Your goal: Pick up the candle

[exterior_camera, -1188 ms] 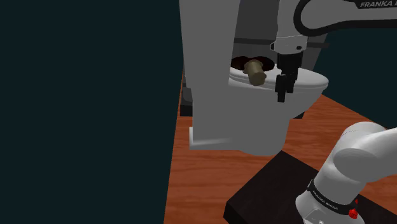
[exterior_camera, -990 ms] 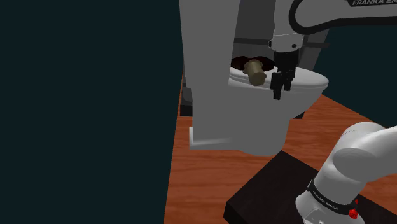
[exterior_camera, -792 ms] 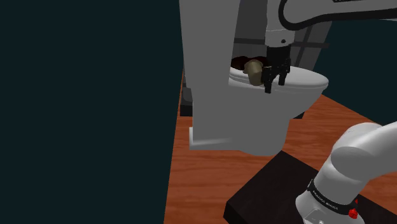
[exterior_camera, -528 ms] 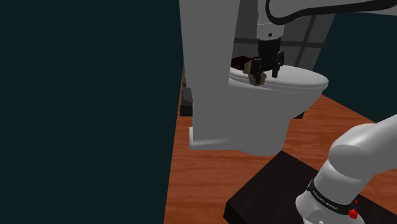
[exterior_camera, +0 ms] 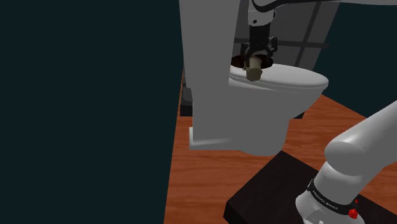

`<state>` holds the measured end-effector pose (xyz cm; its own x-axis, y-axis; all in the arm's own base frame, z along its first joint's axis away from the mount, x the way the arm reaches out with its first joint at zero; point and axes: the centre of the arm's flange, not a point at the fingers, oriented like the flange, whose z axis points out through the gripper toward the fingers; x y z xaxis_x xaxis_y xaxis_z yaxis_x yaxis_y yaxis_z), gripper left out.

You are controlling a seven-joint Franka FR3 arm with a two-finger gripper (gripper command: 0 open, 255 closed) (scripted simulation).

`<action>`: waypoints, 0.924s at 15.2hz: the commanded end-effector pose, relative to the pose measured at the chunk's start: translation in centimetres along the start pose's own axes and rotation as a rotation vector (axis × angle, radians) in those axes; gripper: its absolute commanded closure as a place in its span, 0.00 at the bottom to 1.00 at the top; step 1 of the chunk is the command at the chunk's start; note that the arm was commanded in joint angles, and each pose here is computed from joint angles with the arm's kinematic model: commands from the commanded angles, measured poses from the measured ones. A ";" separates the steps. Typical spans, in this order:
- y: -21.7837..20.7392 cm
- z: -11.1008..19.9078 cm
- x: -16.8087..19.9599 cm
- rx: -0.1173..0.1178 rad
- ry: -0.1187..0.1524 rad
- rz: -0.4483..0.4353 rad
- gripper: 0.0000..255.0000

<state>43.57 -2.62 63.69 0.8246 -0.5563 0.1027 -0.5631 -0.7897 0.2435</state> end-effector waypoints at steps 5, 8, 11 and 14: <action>-0.7 2.2 0.6 -0.004 0.007 0.038 0.00; -1.0 3.5 0.5 -0.004 0.007 0.038 0.00; -1.1 3.4 0.5 -0.004 0.007 0.038 1.00; -1.1 3.4 0.5 -0.004 0.007 0.038 1.00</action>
<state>44.43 -2.88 60.33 0.8025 -0.5838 0.1232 -0.5949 -0.7669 0.2409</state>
